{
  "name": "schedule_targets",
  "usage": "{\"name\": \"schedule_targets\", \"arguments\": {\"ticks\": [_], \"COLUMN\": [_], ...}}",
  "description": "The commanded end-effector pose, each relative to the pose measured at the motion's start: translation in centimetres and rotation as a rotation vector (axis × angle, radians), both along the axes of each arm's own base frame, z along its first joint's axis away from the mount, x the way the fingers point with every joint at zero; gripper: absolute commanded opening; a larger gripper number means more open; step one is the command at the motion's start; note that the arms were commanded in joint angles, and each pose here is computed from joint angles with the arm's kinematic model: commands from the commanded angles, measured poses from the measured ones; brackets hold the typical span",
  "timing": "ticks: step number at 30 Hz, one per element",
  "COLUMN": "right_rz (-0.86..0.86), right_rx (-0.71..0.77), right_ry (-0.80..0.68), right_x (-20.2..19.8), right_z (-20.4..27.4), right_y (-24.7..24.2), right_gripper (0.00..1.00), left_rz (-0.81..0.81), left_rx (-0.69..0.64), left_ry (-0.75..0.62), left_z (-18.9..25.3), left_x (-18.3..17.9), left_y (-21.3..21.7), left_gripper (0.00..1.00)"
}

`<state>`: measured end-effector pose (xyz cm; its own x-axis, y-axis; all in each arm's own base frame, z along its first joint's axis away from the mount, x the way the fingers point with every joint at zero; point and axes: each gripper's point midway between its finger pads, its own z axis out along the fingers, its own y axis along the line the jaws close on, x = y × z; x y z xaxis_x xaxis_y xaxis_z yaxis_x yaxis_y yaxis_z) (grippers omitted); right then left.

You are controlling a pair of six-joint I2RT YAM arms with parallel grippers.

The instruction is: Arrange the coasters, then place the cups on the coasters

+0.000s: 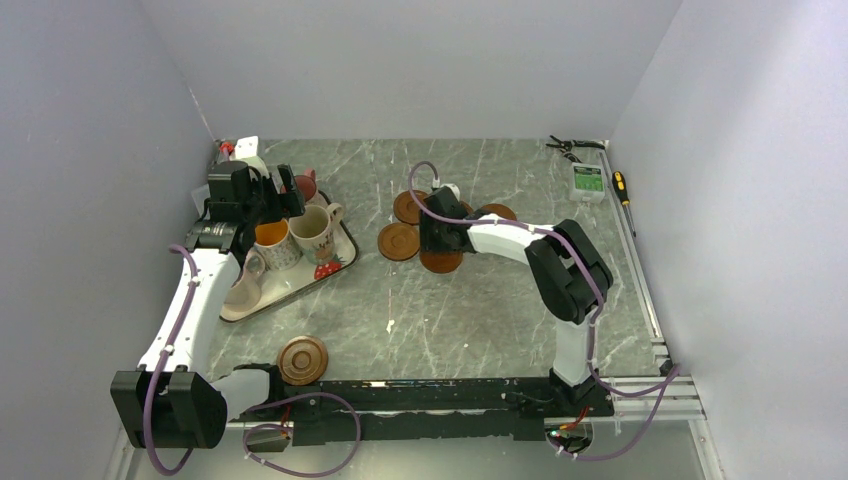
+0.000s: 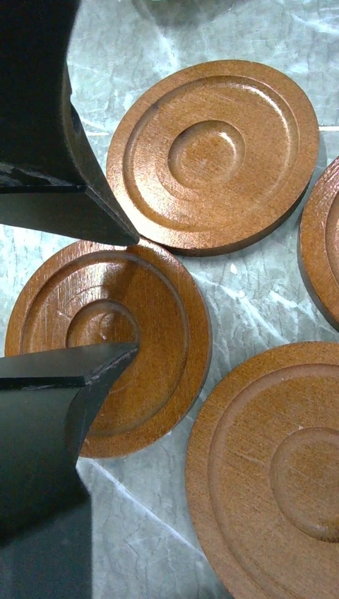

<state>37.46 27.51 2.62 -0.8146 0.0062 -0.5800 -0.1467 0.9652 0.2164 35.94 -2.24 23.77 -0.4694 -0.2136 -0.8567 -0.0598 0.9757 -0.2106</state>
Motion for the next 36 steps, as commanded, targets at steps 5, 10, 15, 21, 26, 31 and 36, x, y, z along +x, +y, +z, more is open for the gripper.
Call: {"name": "schedule_targets", "arguments": {"ticks": [5,10,15,21,26,31,36], "right_rz": [0.017,0.133,0.315,0.470,0.523,0.533,0.563], "right_rx": [0.032,0.062,0.141,0.161,0.106,0.046,0.056], "right_ry": [-0.080,-0.177,-0.240,-0.296,-0.277,-0.275,-0.265], "right_x": [-1.0,-4.8,-11.4,-18.4,-20.9,-21.8,-22.9], "right_z": [4.6,7.9,9.4,9.4,7.3,5.2,4.2], "right_y": [-0.8,3.4,10.5,17.0,20.0,21.9,23.9], "right_gripper": [0.64,0.73,0.80,0.86,0.88,0.88,0.88], "left_rz": [0.003,0.013,0.022,0.026,0.031,0.034,0.037], "left_rx": [0.011,0.005,0.002,-0.001,-0.010,-0.016,-0.021], "left_ry": [-0.064,-0.083,-0.086,-0.088,-0.102,-0.099,-0.094], "left_z": [1.5,2.1,2.2,2.5,2.9,2.8,2.7], "left_x": [0.2,0.0,-0.1,-0.3,-0.5,-0.5,-0.4], "left_y": [0.1,0.2,0.3,0.3,0.3,0.3,0.3], "left_gripper": [0.94,0.94,0.94,0.94,0.94,0.94,0.94]}}
